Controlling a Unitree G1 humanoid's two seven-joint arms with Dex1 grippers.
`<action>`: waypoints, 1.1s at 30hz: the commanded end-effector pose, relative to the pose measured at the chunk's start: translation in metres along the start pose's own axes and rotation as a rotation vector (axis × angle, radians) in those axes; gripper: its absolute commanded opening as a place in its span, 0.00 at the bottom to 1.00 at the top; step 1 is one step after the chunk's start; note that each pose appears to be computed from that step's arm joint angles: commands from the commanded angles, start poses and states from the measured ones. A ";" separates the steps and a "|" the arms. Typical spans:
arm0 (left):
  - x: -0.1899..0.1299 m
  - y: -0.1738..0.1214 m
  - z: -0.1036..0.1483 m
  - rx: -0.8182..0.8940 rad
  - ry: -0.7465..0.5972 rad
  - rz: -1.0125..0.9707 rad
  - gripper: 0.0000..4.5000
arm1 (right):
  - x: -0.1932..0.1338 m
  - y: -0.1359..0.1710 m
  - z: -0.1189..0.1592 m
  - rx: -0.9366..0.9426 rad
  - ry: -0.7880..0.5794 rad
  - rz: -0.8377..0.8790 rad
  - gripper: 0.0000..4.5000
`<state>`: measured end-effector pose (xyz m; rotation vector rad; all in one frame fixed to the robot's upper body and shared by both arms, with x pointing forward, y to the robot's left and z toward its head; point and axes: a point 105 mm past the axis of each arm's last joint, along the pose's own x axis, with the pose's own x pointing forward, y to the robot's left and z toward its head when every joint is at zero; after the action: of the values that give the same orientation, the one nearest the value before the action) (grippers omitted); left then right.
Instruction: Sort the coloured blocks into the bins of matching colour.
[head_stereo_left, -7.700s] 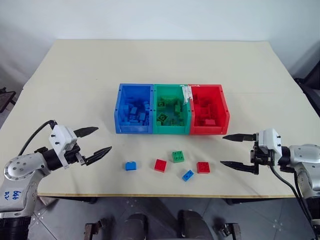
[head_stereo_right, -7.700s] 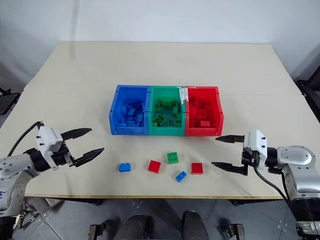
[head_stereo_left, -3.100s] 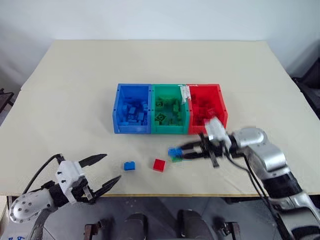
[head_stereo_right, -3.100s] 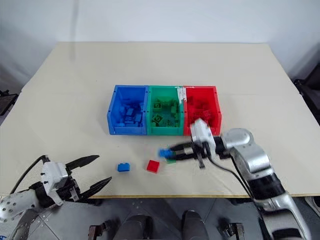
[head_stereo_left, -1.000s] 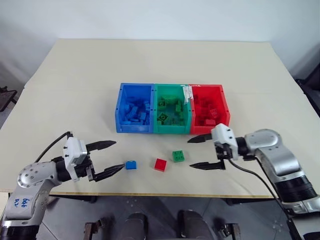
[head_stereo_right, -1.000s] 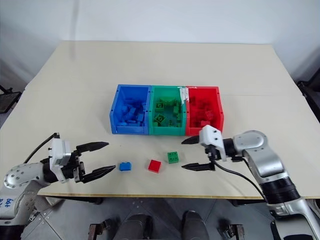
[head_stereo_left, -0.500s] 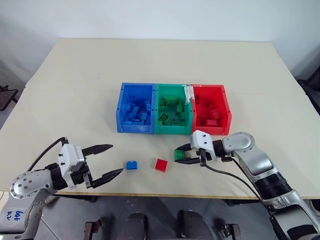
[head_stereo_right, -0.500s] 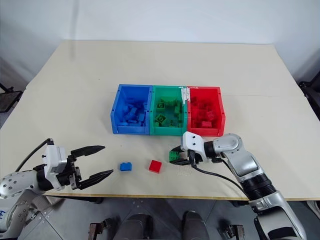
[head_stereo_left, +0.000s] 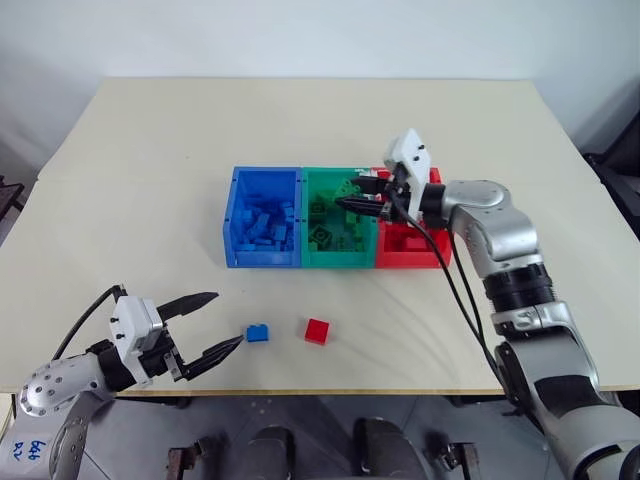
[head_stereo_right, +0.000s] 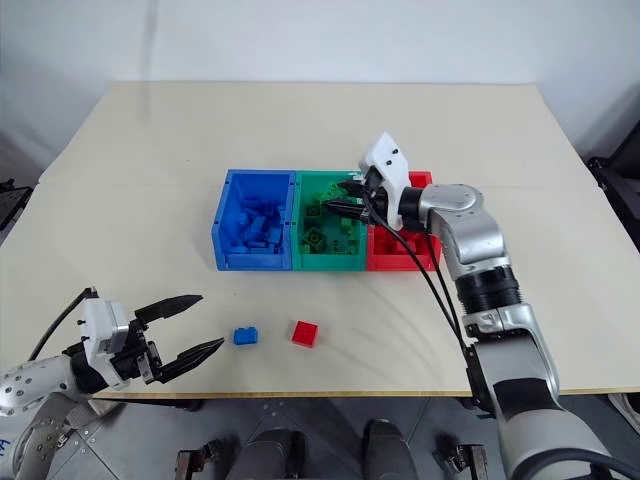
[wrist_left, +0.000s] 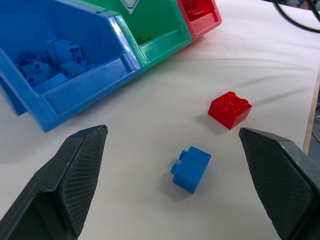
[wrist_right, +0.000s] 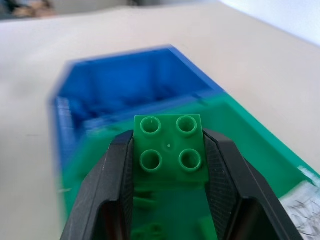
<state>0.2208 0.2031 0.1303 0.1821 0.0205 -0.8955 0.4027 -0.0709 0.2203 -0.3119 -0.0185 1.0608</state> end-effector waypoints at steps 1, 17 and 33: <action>-0.002 -0.003 0.011 0.035 -0.031 0.013 1.00 | 0.000 -0.009 0.010 -0.076 -0.025 -0.044 0.62; -0.028 0.032 -0.002 0.056 0.064 0.041 1.00 | -0.168 0.050 -0.066 -0.168 -0.054 0.176 0.99; 0.086 -0.023 0.037 0.321 0.118 -0.536 1.00 | -0.193 0.084 -0.091 -0.111 0.025 0.138 0.99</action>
<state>0.2580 0.1259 0.1624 0.5112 0.0048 -1.3803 0.2533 -0.2233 0.1284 -0.4142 -0.0018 1.1974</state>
